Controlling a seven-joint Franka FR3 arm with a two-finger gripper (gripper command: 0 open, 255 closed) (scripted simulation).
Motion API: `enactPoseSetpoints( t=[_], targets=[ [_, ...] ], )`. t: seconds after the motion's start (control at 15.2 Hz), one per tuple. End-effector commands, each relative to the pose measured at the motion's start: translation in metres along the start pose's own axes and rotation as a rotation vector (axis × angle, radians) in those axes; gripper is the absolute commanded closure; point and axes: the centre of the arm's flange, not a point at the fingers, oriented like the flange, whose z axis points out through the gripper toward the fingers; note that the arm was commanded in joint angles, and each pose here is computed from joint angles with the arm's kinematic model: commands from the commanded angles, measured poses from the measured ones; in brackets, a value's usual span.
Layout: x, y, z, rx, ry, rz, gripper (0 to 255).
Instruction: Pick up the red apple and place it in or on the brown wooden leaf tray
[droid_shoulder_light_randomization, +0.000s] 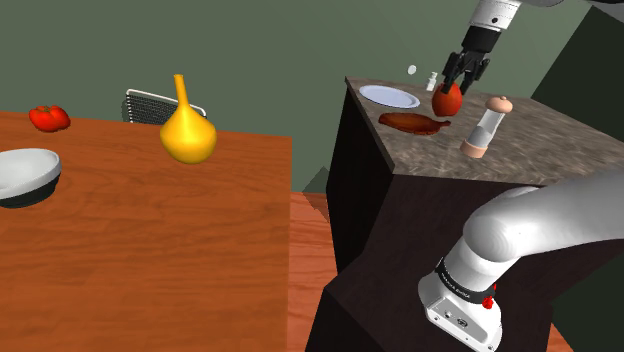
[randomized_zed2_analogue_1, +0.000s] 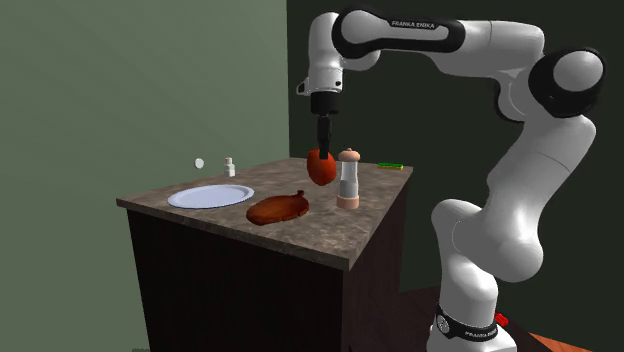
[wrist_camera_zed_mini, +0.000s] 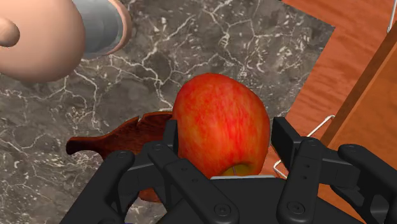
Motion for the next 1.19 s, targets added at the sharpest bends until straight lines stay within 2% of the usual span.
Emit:
enactPoseSetpoints(
  t=[0.0,0.53,1.12],
  targets=[
    [0.021,0.013,-0.007,-0.001,0.000,0.000,255],
    [0.114,0.059,-0.031,-0.001,0.000,0.000,255],
    [0.114,0.063,0.017,-0.001,0.000,0.000,255]
  ],
)
